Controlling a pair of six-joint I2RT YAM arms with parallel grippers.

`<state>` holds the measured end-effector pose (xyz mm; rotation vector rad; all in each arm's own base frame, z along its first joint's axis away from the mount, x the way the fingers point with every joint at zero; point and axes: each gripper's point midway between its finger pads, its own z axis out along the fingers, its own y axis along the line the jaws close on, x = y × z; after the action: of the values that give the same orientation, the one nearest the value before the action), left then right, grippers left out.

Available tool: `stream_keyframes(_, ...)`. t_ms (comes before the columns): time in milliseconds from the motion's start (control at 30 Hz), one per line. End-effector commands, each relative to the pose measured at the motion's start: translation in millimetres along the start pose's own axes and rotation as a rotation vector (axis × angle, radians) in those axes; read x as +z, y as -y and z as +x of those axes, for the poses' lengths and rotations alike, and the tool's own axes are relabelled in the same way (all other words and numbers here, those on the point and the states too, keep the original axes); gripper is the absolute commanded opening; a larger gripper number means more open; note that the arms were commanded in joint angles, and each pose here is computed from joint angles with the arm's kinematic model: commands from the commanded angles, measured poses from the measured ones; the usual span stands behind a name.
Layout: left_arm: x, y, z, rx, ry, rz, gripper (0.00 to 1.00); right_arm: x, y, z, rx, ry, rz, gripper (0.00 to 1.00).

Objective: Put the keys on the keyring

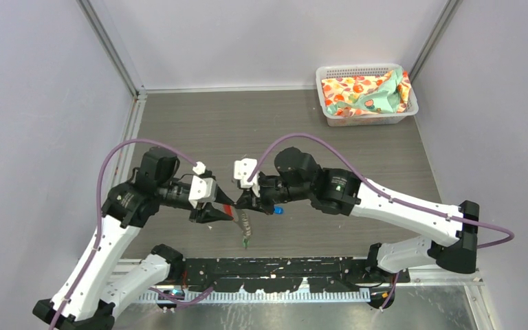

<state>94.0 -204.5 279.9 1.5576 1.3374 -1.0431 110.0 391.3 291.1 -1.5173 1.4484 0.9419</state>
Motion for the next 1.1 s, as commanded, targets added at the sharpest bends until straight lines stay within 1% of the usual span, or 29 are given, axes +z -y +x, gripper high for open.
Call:
stream_keyframes(0, -5, 4, -27, 0.045, 0.095, -0.037, 0.42, -21, 8, -51, -0.017, 0.252, 0.090, 0.01)
stream_keyframes(67, -6, 7, -26, 0.044, 0.109, -0.055, 0.43, -27, 7, -61, 0.006, 0.330, 0.101, 0.01)
stream_keyframes(167, -10, -7, -34, 0.018, 0.144, -0.160, 0.41, -33, 4, -73, 0.025, 0.418, 0.096, 0.01)
stream_keyframes(267, -17, -19, -46, -0.011, 0.205, -0.273, 0.36, -38, 2, -79, 0.050, 0.492, 0.098, 0.01)
stream_keyframes(333, -19, -19, -48, -0.025, 0.230, -0.300, 0.31, -42, 2, -82, 0.059, 0.525, 0.103, 0.01)
stream_keyframes(467, -17, -12, -46, -0.079, 0.240, -0.274, 0.26, -41, 0, -81, 0.087, 0.542, 0.092, 0.01)
stream_keyframes(667, -13, -6, -50, -0.105, 0.256, -0.219, 0.27, -37, -3, -81, 0.115, 0.560, 0.070, 0.01)
stream_keyframes(867, -12, 2, -53, -0.099, 0.260, -0.167, 0.27, -36, -1, -80, 0.126, 0.557, 0.081, 0.01)
stream_keyframes(933, -12, 0, -52, -0.105, 0.256, -0.175, 0.20, -35, -2, -79, 0.126, 0.555, 0.071, 0.01)
stream_keyframes(1067, -14, -7, -54, -0.107, 0.255, -0.215, 0.02, -30, -5, -76, 0.132, 0.529, 0.051, 0.01)
